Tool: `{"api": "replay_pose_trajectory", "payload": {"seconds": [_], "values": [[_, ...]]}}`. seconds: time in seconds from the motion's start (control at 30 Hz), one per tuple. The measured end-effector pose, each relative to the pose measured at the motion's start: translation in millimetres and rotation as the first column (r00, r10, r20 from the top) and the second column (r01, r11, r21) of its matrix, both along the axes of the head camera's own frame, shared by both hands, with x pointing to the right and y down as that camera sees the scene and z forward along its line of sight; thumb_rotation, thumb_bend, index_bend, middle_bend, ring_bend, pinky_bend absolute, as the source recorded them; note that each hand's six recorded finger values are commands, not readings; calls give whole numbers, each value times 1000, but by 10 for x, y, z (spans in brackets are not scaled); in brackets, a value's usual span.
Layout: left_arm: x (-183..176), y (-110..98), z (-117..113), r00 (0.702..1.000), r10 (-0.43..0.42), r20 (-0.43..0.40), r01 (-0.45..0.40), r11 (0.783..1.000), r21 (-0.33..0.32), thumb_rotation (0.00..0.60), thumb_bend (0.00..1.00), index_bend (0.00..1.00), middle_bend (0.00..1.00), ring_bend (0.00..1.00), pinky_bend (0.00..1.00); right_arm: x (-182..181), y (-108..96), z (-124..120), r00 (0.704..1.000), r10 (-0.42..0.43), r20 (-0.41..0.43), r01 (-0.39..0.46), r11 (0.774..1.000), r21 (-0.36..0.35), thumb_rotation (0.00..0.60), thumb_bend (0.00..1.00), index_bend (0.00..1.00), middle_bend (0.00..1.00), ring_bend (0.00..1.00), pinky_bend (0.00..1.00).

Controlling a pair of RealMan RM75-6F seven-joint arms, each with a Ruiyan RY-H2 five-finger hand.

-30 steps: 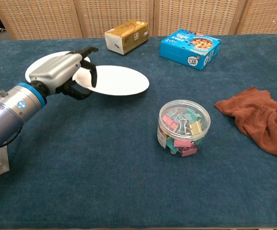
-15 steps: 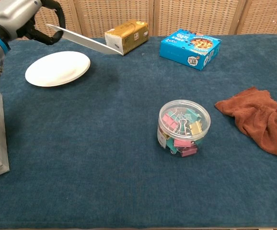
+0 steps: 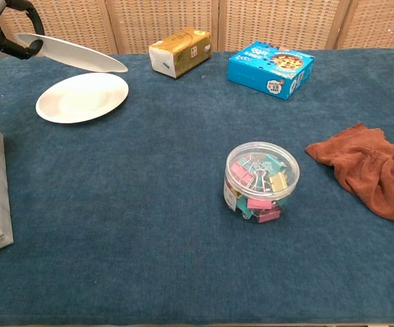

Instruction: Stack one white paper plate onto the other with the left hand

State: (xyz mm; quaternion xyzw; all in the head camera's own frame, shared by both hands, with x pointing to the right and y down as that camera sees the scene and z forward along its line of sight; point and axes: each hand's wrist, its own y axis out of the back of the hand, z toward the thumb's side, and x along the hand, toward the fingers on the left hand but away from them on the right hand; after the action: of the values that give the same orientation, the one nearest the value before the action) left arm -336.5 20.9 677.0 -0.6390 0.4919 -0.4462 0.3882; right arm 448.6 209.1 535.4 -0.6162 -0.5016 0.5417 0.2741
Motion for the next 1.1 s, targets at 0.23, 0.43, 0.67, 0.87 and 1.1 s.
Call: {"api": "replay_pose_trajectory", "payload": {"seconds": [0.23, 0.43, 0.67, 0.87, 1.1], "values": [[-88, 102, 240, 1000, -13, 11, 13, 998, -57, 600, 501, 910, 0, 0, 0, -9, 3, 38, 1000, -2, -7, 2, 1000, -12, 600, 0, 0, 0, 0, 0], [-113, 225, 394, 999, 9, 39, -4, 994, -111, 600, 480, 878, 0, 0, 0, -7, 5, 41, 1000, 0, -2, 0, 1000, -15, 600, 0, 0, 0, 0, 0], [-153, 358, 516, 998, 30, 62, -19, 985, -172, 600, 471, 763, 0, 0, 0, -16, 10, 24, 1000, -1, 10, 1, 1000, -16, 600, 0, 0, 0, 0, 0], [-219, 420, 621, 995, 17, 102, 6, 975, -221, 600, 449, 667, 0, 0, 0, -15, 14, 29, 1000, -3, 8, 3, 1000, -20, 600, 0, 0, 0, 0, 0], [-187, 438, 724, 994, -8, 109, 36, 967, -252, 600, 440, 612, 0, 0, 0, -6, 11, 41, 1000, 1, 5, -1, 1000, -23, 600, 0, 0, 0, 0, 0]]}}
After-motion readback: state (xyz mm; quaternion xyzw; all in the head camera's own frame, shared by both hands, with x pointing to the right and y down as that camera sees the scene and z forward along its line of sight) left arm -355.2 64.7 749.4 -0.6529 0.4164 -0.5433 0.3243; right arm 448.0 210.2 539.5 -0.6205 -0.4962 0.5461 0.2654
